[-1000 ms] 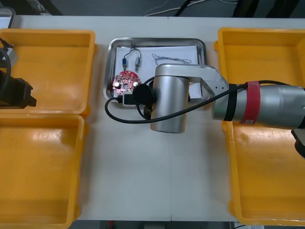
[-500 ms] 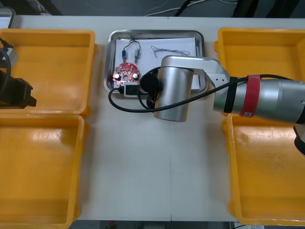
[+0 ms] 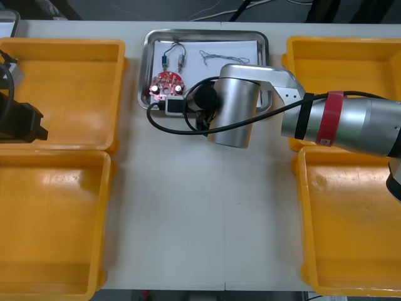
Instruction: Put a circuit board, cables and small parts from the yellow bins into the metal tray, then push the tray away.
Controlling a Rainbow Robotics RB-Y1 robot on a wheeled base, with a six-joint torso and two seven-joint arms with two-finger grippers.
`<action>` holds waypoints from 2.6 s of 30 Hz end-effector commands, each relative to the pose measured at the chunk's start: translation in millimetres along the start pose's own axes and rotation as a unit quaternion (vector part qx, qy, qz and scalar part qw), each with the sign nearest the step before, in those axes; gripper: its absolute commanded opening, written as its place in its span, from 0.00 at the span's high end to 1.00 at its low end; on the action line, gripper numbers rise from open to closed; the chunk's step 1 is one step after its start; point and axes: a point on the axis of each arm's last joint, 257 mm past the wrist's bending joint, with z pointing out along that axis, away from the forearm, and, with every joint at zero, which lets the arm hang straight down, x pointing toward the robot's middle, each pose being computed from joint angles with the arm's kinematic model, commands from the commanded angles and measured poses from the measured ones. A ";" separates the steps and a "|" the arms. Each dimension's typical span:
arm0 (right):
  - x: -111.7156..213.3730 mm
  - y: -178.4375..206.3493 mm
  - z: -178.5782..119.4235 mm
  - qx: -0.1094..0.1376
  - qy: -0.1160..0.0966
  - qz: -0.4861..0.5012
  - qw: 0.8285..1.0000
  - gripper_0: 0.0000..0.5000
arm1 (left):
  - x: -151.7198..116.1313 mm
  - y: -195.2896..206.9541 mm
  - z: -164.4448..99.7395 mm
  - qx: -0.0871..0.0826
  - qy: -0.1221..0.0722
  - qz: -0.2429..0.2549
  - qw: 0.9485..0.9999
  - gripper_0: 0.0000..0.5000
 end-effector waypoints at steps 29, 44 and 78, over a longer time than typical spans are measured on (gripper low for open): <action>-25.6 -52.1 -0.2 0.048 -0.037 -0.046 0.997 0.76 | -5.1 15.9 -12.7 -0.019 -0.018 -0.040 0.999 0.00; -16.7 -39.4 -6.4 0.024 -0.007 -0.048 0.999 0.00 | -5.1 15.9 -12.7 -0.019 -0.018 -0.040 0.999 0.00; 13.8 -8.6 -136.6 -0.105 0.107 0.246 0.958 0.00 | -5.1 15.9 -12.7 -0.019 -0.018 -0.040 0.999 0.00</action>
